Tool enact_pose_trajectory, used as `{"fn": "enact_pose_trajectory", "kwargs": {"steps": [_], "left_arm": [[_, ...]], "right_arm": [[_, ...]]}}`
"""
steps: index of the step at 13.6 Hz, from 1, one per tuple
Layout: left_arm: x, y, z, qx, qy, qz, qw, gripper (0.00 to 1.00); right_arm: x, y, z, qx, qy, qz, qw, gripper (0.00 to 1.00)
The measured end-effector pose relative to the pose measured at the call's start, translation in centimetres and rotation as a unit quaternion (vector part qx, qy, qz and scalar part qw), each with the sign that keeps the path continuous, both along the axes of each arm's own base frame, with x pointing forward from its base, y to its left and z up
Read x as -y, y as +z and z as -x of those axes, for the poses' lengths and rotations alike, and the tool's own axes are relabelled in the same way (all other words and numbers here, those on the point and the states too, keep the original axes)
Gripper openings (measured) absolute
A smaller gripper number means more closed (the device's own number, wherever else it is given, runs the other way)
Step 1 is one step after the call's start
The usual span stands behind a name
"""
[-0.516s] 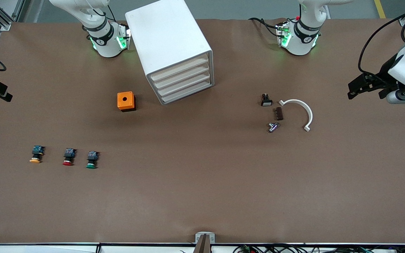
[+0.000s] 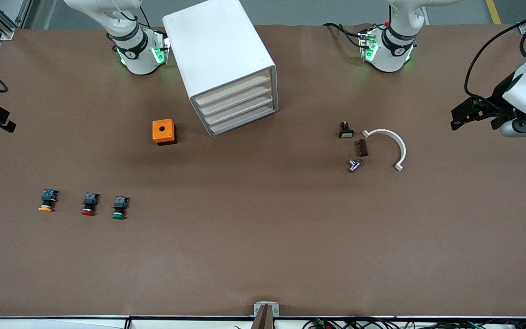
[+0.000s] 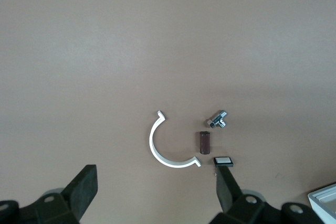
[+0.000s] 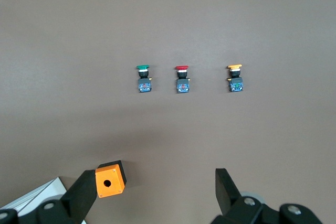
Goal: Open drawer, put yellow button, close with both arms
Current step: 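Move the left gripper toward the handle of the white drawer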
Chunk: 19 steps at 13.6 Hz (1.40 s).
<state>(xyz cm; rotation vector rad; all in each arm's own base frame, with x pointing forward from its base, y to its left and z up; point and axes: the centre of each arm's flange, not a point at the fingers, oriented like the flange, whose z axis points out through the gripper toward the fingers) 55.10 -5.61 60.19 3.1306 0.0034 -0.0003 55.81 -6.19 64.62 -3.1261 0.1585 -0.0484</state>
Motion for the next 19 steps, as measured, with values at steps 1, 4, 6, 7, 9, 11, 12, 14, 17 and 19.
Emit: {"fn": "enact_pose_trajectory", "kwargs": {"steps": [1, 4, 6, 7, 9, 11, 12, 14, 17, 19], "left_arm": [[0.1, -0.4, -0.1, -0.007, -0.001, 0.0, 1.0, 1.0], [0.7, -1.7, -0.1, -0.033, -0.007, -0.002, 0.999, 1.0], [1.7, -2.7, -0.1, -0.051, -0.016, -0.004, 0.999, 1.0], [2.2, -3.2, 0.0, -0.063, -0.023, -0.004, 0.998, 1.0], [3.4, -4.3, 0.3, -0.091, -0.045, 0.012, 0.995, 1.0], [4.7, -5.7, 0.3, -0.119, -0.072, 0.055, 0.989, 1.0], [5.3, -6.7, 0.2, -0.135, -0.081, 0.084, 0.984, 1.0], [7.2, -9.2, -0.3, -0.164, -0.092, 0.141, 0.972, 1.0], [10.8, -12.3, -0.6, -0.203, -0.105, 0.224, 0.947, 1.0], [13.6, -14.7, -0.6, -0.231, -0.114, 0.275, 0.926, 1.0]], "right_arm": [[0.1, 0.0, 0.0, 0.0, -0.001, 0.0, 1.0, 1.0], [0.3, -0.4, -0.3, -0.001, -0.002, 0.002, 1.0, 1.0], [0.6, -0.8, -0.8, 0.003, -0.003, 0.02, 1.0, 1.0], [0.8, -1.2, -1.1, 0.0, -0.002, 0.031, 1.0, 1.0], [1.4, -2.2, -1.6, -0.007, -0.005, 0.041, 0.999, 1.0], [2.7, -3.7, -2.2, -0.021, 0.0, 0.053, 0.998, 1.0], [4.0, -4.9, -2.6, -0.032, 0.019, 0.057, 0.998, 1.0], [7.1, -7.4, -3.3, -0.049, 0.046, 0.056, 0.996, 1.0], [9.6, -10.5, -4.5, -0.058, 0.044, 0.057, 0.996, 1.0], [10.7, -13.3, -5.3, -0.059, 0.04, 0.058, 0.996, 1.0]]}}
